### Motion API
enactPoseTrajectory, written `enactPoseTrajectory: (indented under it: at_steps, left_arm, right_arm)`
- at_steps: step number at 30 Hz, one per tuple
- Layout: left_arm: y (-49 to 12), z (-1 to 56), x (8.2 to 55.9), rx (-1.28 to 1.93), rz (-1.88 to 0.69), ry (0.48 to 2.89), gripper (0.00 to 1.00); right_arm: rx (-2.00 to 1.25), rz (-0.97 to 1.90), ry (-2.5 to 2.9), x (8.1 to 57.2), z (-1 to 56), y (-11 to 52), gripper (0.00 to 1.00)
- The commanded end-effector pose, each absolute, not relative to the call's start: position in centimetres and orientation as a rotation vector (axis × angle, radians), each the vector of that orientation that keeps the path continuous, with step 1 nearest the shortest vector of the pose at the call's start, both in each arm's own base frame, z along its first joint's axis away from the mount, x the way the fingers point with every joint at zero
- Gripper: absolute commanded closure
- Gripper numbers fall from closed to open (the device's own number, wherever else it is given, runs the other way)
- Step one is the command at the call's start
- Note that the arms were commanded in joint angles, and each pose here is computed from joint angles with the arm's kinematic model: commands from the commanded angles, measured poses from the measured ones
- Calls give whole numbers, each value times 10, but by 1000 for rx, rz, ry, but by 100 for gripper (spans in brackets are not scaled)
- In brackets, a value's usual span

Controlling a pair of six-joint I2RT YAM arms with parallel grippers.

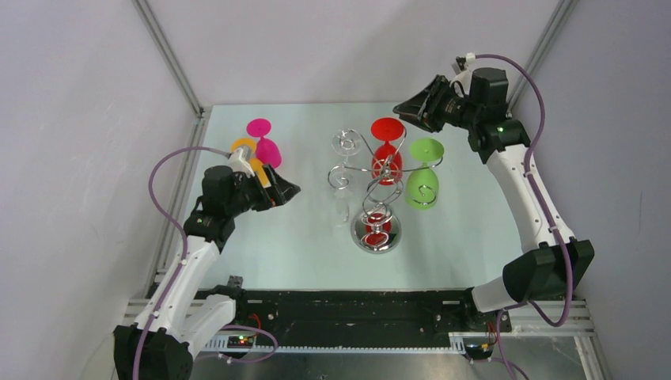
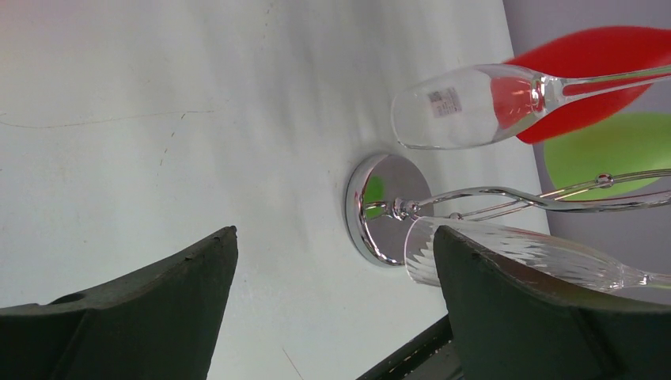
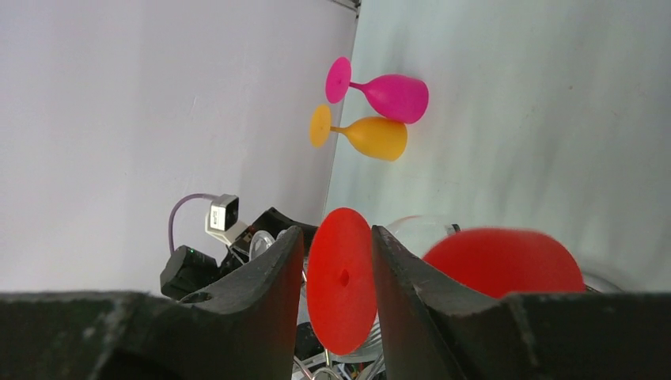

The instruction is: Place the wine glass upside down on the wine glass rack

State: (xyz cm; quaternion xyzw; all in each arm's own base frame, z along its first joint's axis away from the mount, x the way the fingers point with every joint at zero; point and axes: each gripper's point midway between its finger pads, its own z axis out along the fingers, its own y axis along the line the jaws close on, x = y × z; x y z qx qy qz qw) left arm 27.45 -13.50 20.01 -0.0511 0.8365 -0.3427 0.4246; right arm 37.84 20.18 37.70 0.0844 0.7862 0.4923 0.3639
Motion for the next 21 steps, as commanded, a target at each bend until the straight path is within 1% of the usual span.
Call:
enactPoseTrajectory:
  at_steps: [1, 9, 14, 19, 20, 21]
  left_arm:
    - [-134, 204, 277, -108, -856, 2065, 2]
    - [-133, 204, 278, -113, -850, 2067, 2]
    - [-129, 204, 281, -125, -821, 2059, 2]
    - [-116, 207, 286, -167, -735, 2030, 2]
    - [-115, 208, 287, -174, -725, 2024, 2]
    - [-112, 209, 289, -189, -705, 2019, 2]
  right_arm:
    - [167, 1240, 1920, 385, 408, 196, 57]
    - [223, 1167, 1894, 393, 410, 181, 57]
    - [295, 1040, 1893, 395, 403, 160, 57]
    - [362, 1022, 1879, 378, 392, 130, 57]
    - [356, 1030, 1859, 369, 398, 126, 57]
    - [389, 1015, 1871, 368, 387, 116, 57]
